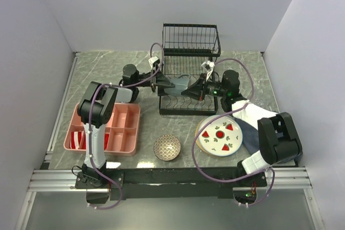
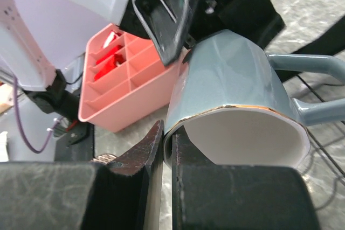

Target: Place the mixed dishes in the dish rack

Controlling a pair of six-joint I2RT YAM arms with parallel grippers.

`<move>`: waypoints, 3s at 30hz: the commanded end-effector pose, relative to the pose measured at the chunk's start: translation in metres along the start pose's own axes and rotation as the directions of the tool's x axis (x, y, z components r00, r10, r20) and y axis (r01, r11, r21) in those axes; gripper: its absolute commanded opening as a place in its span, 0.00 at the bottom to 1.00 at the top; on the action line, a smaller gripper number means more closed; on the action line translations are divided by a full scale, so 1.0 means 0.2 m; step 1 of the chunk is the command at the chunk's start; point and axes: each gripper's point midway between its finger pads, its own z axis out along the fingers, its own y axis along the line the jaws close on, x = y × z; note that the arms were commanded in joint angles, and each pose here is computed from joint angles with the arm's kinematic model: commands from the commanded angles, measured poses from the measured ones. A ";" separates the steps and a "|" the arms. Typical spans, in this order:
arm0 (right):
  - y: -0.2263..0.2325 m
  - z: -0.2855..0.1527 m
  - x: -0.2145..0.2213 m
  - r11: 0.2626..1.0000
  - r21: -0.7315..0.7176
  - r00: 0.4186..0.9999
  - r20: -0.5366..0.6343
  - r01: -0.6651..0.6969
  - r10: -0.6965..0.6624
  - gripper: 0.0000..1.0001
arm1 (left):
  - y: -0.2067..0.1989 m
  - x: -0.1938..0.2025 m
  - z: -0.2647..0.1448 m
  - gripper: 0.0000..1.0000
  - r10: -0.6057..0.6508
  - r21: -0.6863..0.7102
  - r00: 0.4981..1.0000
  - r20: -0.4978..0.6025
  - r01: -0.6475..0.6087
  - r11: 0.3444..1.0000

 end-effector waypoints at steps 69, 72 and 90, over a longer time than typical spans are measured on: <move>-0.15 -0.51 0.16 0.922 0.275 0.915 -0.369 0.273 -0.160 0.99 | 0.49 -0.09 0.00 0.54 0.679 -0.724 0.591 -0.436 -0.679 0.125; -0.18 -0.48 0.15 0.914 0.264 0.906 -0.375 0.309 -0.199 0.87 | 0.37 -0.04 -0.04 0.58 0.695 -0.689 0.550 -0.463 -0.716 0.108; -0.16 -0.27 0.15 0.897 0.173 0.856 -0.415 0.408 -0.309 0.85 | 0.19 0.12 -0.12 0.95 0.751 -0.632 0.471 -0.462 -0.769 0.093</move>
